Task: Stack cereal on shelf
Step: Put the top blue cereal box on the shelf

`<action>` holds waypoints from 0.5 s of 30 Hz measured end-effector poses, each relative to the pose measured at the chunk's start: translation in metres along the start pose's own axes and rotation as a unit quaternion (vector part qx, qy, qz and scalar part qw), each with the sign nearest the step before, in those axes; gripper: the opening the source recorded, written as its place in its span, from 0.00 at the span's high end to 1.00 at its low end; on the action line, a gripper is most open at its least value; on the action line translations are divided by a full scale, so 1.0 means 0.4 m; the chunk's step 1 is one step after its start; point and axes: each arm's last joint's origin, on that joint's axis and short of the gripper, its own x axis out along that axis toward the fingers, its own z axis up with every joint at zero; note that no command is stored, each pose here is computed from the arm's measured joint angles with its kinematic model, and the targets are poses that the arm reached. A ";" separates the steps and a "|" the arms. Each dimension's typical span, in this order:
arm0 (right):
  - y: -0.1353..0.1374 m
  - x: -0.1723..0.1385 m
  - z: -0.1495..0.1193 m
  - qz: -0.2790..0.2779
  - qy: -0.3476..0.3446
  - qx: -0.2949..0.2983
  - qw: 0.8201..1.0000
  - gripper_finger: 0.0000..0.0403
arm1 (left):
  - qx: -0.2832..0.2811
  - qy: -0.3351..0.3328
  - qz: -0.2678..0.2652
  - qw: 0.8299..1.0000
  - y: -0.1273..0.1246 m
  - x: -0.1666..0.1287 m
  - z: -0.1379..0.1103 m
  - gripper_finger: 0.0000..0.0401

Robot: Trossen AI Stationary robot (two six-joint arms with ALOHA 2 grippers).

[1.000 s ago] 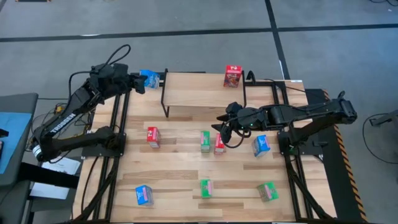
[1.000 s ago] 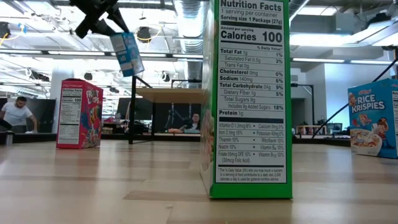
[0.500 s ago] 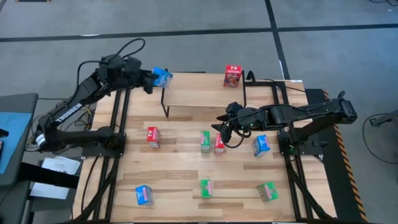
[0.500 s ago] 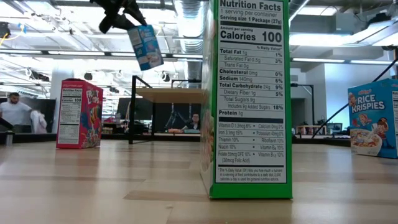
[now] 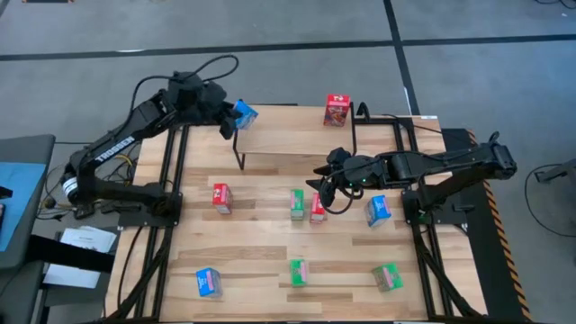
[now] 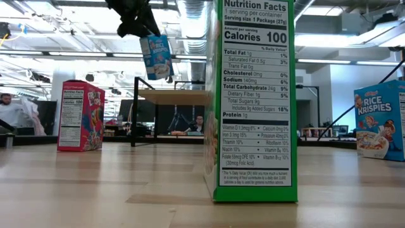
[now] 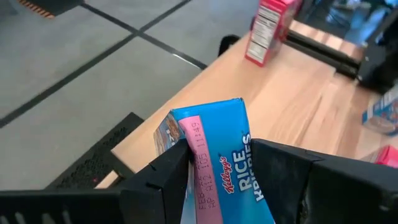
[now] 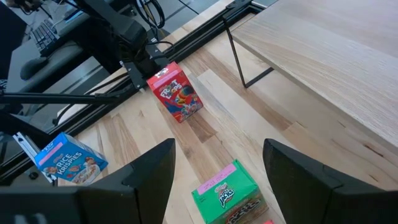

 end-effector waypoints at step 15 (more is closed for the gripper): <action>0.001 -0.001 -0.001 0.001 0.000 -0.001 1.000 0.34 | 0.082 0.049 -0.061 0.994 -0.035 0.073 -0.010 0.62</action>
